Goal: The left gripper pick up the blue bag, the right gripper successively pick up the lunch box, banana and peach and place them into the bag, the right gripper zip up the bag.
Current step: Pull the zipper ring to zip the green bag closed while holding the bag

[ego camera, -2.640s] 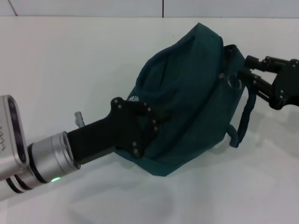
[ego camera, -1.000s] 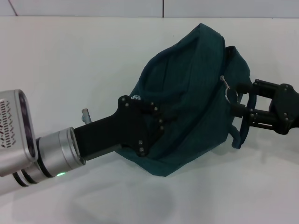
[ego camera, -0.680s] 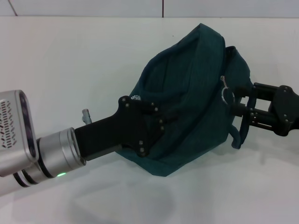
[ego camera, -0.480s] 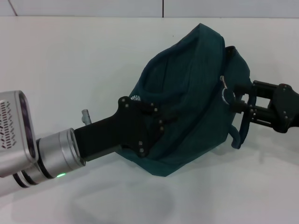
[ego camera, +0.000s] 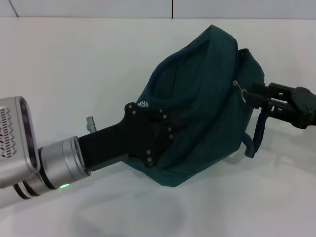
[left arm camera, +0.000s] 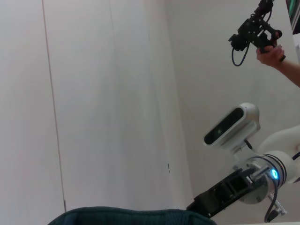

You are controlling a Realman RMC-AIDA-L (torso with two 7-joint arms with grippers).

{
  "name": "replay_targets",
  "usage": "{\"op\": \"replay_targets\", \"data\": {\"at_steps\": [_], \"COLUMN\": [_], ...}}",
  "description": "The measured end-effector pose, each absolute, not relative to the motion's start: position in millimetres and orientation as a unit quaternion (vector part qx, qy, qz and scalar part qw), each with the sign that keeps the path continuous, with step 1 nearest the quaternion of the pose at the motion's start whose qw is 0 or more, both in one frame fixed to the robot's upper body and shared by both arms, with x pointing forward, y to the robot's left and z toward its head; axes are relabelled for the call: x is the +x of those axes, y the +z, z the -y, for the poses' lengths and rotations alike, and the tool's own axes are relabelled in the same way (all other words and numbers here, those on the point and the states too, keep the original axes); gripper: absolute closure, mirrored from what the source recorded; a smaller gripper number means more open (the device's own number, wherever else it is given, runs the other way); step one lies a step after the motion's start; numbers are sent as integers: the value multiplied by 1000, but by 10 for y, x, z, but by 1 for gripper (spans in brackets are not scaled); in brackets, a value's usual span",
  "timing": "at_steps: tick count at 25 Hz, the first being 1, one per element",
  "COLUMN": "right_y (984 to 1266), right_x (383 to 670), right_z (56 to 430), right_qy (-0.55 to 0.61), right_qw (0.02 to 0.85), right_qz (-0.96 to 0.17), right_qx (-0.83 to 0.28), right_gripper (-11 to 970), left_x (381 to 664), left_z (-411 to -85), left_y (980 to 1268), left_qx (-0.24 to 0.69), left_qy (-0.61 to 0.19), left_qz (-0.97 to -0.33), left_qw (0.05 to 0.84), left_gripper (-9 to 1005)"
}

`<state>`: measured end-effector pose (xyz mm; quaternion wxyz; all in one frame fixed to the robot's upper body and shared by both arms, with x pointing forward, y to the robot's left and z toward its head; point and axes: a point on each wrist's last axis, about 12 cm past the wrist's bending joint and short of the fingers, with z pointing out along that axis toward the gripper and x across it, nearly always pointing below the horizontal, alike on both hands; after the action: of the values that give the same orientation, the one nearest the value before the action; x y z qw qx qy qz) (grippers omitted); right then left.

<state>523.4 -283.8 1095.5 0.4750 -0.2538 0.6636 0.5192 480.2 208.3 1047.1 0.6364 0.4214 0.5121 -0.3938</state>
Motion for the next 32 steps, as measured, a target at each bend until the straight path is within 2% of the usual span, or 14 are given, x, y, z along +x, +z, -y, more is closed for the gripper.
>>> {"op": "replay_targets", "data": {"at_steps": [6, 16, 32], "right_y": [10964, 10942, 10957], "right_x": [5237, 5312, 5176], "right_z": [2931, 2805, 2839], "right_qy": [511, 523, 558], "right_qw": [494, 451, 437], "right_qz": [-665, -682, -662], "right_qx": [-230, -241, -242], "right_gripper": [409, 440, 490], "left_x": [4801, 4785, 4783], "left_z": [-2077, -2056, -2049], "left_y": [10470, 10463, 10461], "left_qx": [423, 426, 426], "left_qy": [-395, -399, -399], "left_qz": [-512, -510, -510], "left_qw": [635, 632, 632], "left_gripper": [954, 954, 955]}}
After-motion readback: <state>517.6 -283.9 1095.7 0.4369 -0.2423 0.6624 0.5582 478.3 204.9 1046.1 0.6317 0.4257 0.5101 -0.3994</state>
